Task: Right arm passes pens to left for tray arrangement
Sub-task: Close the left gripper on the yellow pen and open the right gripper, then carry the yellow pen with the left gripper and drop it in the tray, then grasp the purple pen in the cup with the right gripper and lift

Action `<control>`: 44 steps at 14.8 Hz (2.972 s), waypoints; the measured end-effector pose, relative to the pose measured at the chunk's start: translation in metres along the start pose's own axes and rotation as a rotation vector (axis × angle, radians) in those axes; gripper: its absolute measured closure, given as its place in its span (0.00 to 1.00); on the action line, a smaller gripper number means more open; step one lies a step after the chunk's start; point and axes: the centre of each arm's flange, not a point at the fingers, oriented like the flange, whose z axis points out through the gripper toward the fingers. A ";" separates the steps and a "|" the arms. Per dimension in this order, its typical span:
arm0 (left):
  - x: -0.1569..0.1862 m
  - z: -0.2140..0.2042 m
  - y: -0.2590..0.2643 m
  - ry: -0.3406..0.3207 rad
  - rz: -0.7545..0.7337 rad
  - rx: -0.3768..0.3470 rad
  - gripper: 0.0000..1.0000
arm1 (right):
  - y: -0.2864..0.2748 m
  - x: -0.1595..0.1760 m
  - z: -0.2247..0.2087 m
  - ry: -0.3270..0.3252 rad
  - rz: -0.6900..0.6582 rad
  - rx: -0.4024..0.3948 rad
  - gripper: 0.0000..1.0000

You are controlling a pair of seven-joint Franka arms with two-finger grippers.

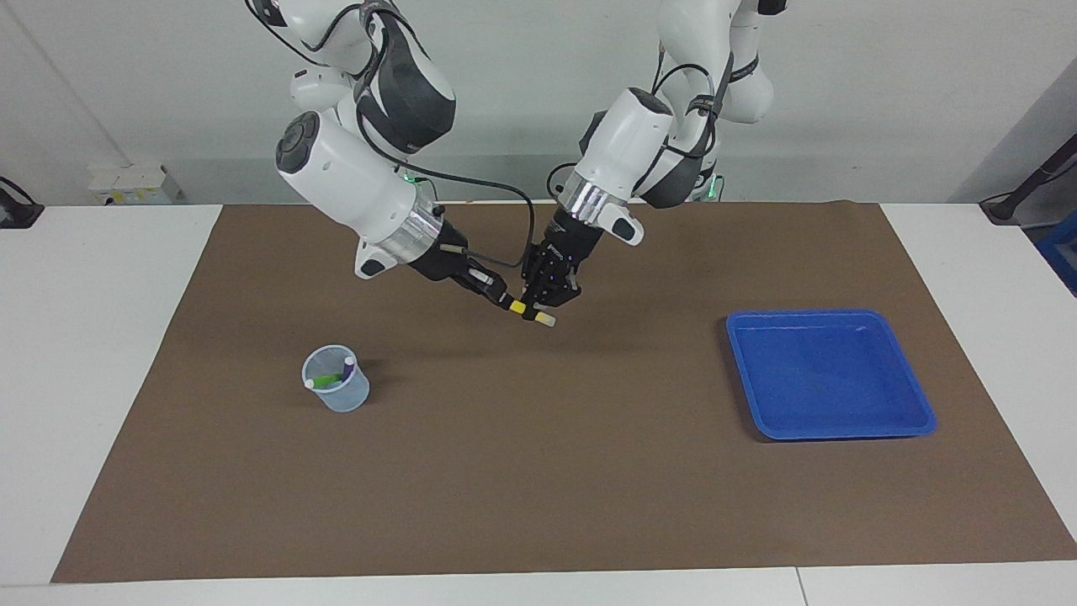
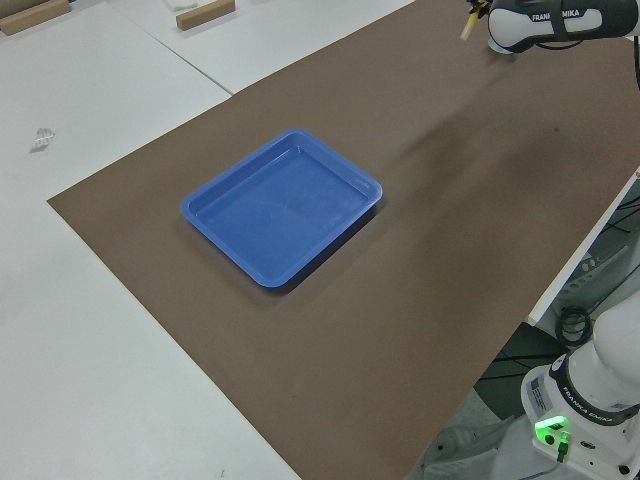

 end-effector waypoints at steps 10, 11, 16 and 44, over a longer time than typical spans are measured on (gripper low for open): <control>0.008 -0.010 0.032 0.069 0.235 0.053 0.82 | 0.004 0.007 -0.019 0.046 -0.014 -0.003 0.13; 0.012 -0.016 0.047 0.081 0.266 0.063 0.82 | 0.007 0.010 -0.027 0.072 -0.037 -0.020 0.12; 0.039 -0.026 0.085 0.134 0.548 0.160 0.82 | 0.057 0.062 -0.074 0.143 -0.303 -0.185 0.08; 0.395 -0.164 0.268 0.274 1.938 0.734 0.82 | 0.131 0.132 0.017 0.198 -0.896 -0.712 0.54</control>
